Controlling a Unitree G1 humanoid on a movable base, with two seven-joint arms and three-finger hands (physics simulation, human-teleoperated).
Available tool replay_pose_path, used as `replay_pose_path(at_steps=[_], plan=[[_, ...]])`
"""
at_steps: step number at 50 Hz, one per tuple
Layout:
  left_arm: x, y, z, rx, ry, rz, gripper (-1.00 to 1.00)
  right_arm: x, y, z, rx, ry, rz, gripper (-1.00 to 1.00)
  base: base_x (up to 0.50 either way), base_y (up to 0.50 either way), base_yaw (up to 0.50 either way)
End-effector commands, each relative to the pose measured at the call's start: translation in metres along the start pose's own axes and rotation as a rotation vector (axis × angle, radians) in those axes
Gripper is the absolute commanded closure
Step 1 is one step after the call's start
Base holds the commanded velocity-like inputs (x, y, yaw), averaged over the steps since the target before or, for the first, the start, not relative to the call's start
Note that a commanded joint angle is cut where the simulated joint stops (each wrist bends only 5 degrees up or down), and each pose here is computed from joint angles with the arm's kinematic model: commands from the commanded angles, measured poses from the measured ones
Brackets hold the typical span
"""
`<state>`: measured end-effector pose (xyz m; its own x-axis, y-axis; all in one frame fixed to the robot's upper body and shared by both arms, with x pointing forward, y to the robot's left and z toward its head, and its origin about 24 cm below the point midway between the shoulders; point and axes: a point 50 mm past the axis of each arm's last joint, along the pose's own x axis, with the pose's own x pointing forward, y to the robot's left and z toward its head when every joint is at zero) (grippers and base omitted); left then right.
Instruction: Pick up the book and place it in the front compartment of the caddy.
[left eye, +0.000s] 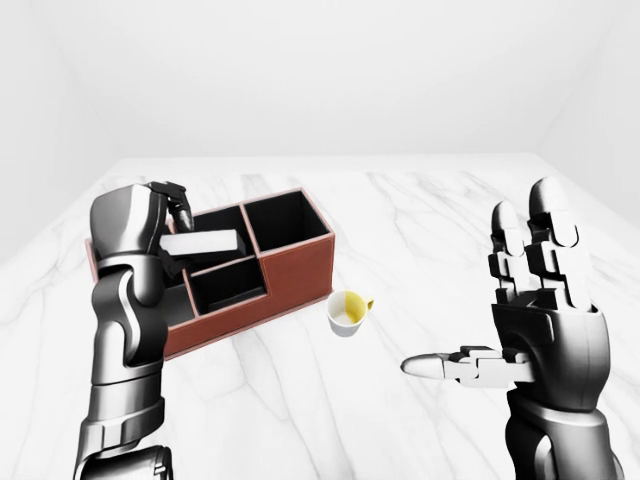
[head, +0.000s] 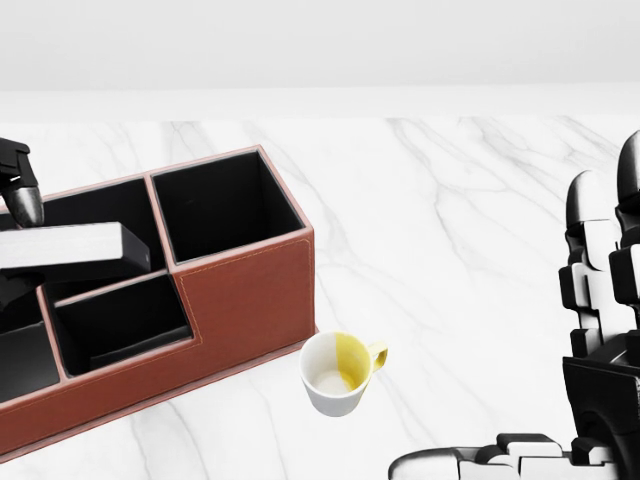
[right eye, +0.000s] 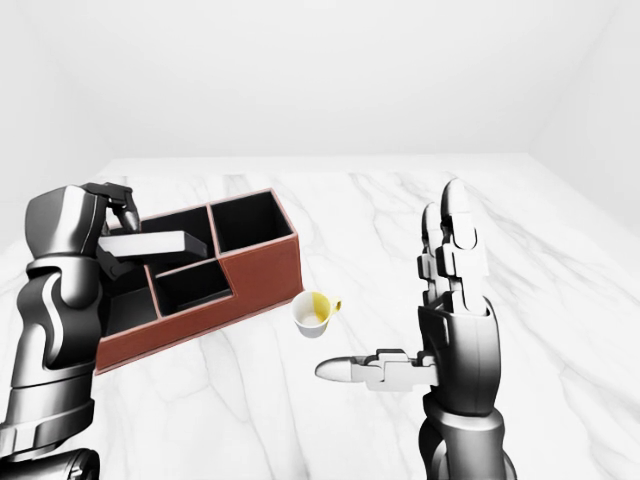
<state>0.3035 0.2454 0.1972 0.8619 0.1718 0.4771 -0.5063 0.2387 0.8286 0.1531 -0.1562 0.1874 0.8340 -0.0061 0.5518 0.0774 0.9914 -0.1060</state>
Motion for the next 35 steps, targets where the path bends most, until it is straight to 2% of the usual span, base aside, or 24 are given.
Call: replay_pose_path(at_steps=[1, 11, 18, 21, 29, 33, 35], plan=[[0.006, 0.000, -0.002, 0.111, 0.002, 0.059, 1.00, 0.000, 0.000, 0.000, 0.001, -0.002, 0.001, -0.99, 0.00, 0.00, 0.00], [0.009, 0.000, -0.001, 0.097, 0.007, 0.065, 1.00, 0.001, 0.000, 0.000, 0.000, -0.001, 0.001, -1.00, 0.00, 0.00, 0.00], [0.018, -0.001, -0.001, 0.073, 0.012, 0.086, 1.00, 0.001, 0.001, -0.002, 0.001, 0.003, 0.002, -1.00, 0.00, 0.00, 0.00], [0.020, -0.007, 0.000, 0.093, 0.011, 0.090, 1.00, 0.001, 0.001, -0.001, 0.001, 0.002, 0.004, -1.00, 0.00, 0.00, 0.00], [0.022, -0.020, -0.005, 0.060, 0.043, 0.075, 1.00, 0.001, 0.002, -0.002, 0.000, 0.005, 0.005, -1.00, 0.00, 0.00, 0.00], [0.023, -0.036, -0.010, 0.080, 0.068, 0.056, 1.00, 0.001, 0.002, -0.003, 0.000, 0.011, 0.007, -1.00, 0.00, 0.00, 0.00], [0.024, -0.040, -0.011, 0.058, 0.082, 0.050, 1.00, 0.000, 0.002, -0.002, 0.000, 0.009, 0.006, -1.00, 0.00, 0.00, 0.00]])
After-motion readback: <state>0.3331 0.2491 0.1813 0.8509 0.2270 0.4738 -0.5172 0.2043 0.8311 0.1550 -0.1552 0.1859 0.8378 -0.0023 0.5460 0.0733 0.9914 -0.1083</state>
